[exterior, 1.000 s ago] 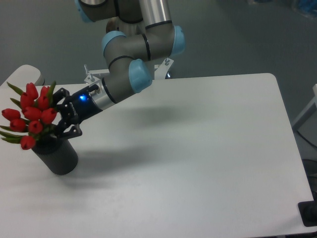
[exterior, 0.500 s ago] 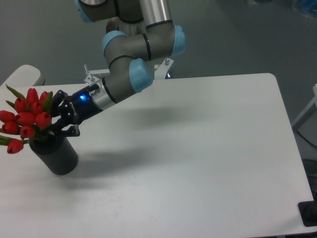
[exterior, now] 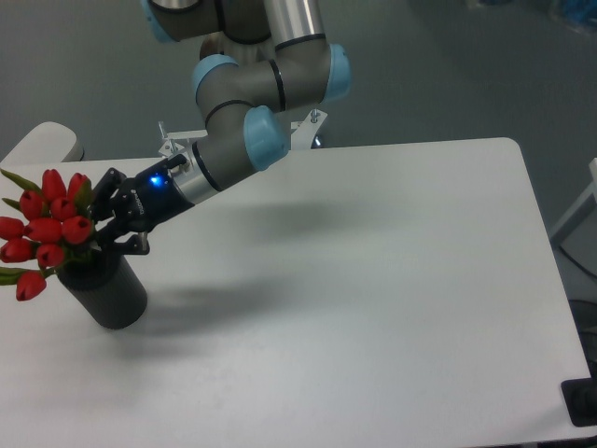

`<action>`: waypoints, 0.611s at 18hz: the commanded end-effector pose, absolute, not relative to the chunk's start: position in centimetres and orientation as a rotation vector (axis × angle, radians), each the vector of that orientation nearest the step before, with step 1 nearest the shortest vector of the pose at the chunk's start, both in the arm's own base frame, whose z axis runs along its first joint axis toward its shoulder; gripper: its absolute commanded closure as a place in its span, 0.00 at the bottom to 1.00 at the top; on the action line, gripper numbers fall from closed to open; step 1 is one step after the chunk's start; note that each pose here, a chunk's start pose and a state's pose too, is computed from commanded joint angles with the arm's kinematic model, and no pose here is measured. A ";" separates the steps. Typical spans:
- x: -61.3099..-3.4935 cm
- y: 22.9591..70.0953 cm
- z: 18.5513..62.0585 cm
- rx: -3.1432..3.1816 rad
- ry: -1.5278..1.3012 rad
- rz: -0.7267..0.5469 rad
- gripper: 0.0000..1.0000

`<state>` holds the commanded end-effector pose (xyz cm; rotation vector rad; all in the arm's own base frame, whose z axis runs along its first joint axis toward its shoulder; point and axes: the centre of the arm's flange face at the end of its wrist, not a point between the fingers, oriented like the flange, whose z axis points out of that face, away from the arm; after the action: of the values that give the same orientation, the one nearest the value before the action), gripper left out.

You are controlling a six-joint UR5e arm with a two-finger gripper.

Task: Pick up the flowers from the vase
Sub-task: 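Close the gripper on the tulip stems, then lift the gripped tulips straight up out of the black vase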

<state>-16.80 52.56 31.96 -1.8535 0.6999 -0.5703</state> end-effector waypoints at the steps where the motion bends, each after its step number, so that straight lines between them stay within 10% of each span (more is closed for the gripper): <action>1: -16.8 52.6 32.2 -1.854 0.697 -0.570 0.74; 11: -17.5 53.5 35.7 -1.810 0.661 -0.576 0.75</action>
<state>-17.46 53.54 35.75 -1.8098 0.6615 -0.5765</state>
